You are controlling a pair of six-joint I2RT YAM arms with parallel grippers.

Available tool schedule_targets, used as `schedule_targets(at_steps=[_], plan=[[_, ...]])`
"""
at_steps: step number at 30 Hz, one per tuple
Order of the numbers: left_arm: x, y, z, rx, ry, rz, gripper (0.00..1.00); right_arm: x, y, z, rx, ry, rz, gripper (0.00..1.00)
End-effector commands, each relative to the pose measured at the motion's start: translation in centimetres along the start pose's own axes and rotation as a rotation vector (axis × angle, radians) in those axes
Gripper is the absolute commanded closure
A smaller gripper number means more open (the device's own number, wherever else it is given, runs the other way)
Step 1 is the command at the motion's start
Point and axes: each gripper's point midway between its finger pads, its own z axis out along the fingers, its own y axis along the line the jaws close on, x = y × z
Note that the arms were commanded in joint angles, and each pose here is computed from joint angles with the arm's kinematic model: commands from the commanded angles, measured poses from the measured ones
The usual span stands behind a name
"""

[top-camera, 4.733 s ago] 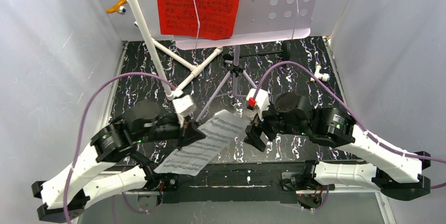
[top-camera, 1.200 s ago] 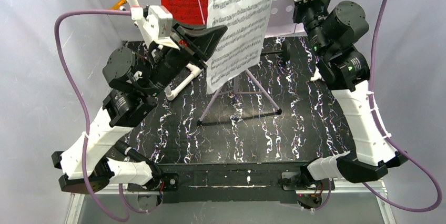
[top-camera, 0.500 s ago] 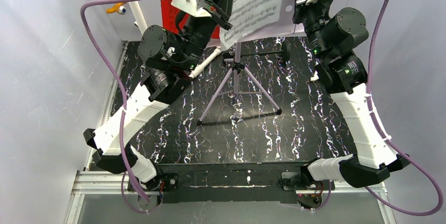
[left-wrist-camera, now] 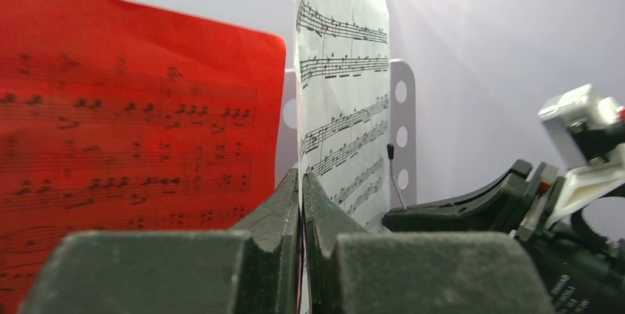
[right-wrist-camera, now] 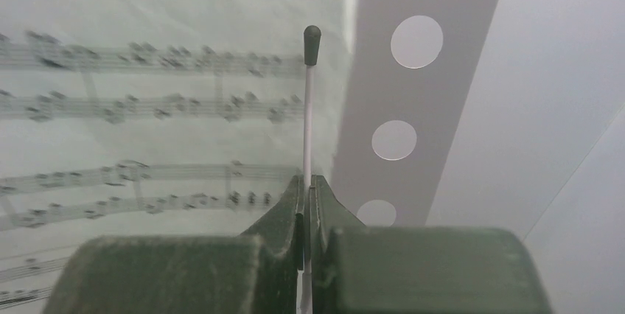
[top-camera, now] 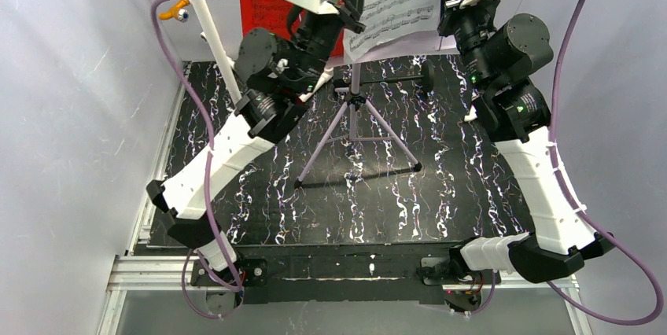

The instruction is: Set up the instrument practice props

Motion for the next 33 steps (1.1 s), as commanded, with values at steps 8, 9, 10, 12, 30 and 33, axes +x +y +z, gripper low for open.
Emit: schedule_targets(at_steps=[8, 9, 10, 12, 30, 33], plan=[[0.3, 1.0, 1.4, -0.061, -0.044, 0.001, 1.0, -1.8, 0.2, -0.4, -0.02, -0.066, 0.05, 0.99], [0.5, 1.1, 1.5, -0.066, -0.043, -0.004, 1.0, -1.8, 0.2, -0.4, -0.021, -0.068, 0.052, 0.99], [0.9, 1.1, 1.6, -0.07, -0.038, -0.009, 1.0, -2.0, 0.2, -0.4, -0.021, -0.071, 0.052, 0.99], [1.3, 1.1, 1.9, -0.068, -0.04, -0.025, 1.0, -2.1, 0.2, -0.5, -0.024, -0.075, 0.055, 0.99], [3.3, 2.5, 1.6, -0.1, -0.001, -0.095, 0.81, -2.4, 0.1, -1.6, -0.026, -0.088, 0.087, 0.6], [3.3, 2.6, 0.9, -0.095, 0.009, -0.134, 0.65, -2.6, -0.1, -2.1, -0.027, -0.074, 0.1, 0.54]])
